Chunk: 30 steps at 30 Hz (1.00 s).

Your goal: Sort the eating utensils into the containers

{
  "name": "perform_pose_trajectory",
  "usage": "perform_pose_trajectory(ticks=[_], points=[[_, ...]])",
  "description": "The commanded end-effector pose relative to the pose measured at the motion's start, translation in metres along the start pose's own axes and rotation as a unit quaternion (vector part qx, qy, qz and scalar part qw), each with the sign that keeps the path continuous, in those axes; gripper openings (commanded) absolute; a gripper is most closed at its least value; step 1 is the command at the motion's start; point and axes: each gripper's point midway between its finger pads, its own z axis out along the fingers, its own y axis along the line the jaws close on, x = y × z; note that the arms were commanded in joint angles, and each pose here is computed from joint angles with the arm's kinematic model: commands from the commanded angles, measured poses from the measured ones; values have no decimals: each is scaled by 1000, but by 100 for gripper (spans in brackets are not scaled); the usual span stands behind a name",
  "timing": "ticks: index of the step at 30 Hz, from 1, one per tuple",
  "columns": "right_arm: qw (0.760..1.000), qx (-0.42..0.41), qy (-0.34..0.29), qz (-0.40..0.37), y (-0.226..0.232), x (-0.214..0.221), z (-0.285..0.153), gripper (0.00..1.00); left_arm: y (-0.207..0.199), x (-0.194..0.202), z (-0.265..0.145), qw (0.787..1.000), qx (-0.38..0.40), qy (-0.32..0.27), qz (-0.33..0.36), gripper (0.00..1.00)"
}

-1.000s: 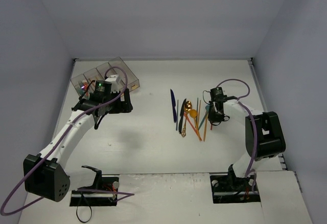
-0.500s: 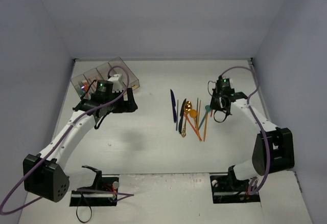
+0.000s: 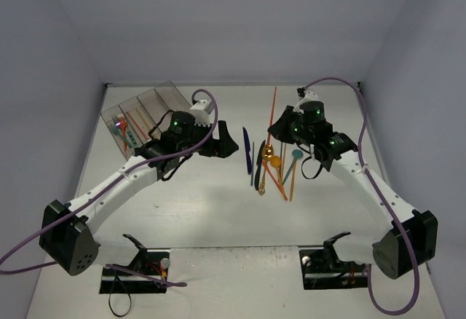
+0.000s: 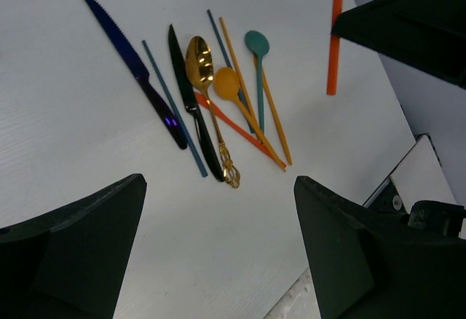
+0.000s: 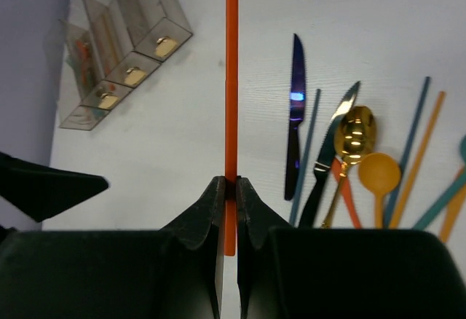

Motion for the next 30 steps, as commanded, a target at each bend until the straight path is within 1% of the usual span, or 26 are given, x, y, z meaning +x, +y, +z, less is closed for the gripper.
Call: perform_pose_trajectory(ticks=[1,8,16,19,23,25,28,30], points=[[991,-103,-62,54,52,-29,-15,0,-46,-49,3,995,56,-86,19,80],[985,-146,-60,64,73,-26,-19,0,-68,-53,11,992,77,-97,31,80],[982,-170,-53,70,83,-21,-21,0,-77,-57,17,990,88,-102,31,78],[981,-175,-52,69,85,-20,-21,0,-80,-56,21,990,91,-100,31,74],[980,-182,-51,69,88,-19,-21,0,-81,-57,27,991,92,-97,30,61],[980,-182,-49,70,89,-17,-21,0,-82,-56,31,991,92,-95,30,52],[979,-182,-48,71,88,-15,-20,0,-82,-58,33,991,90,-96,30,45],[980,-182,-46,72,88,-12,-19,0,-82,-61,34,990,89,-101,31,43]])
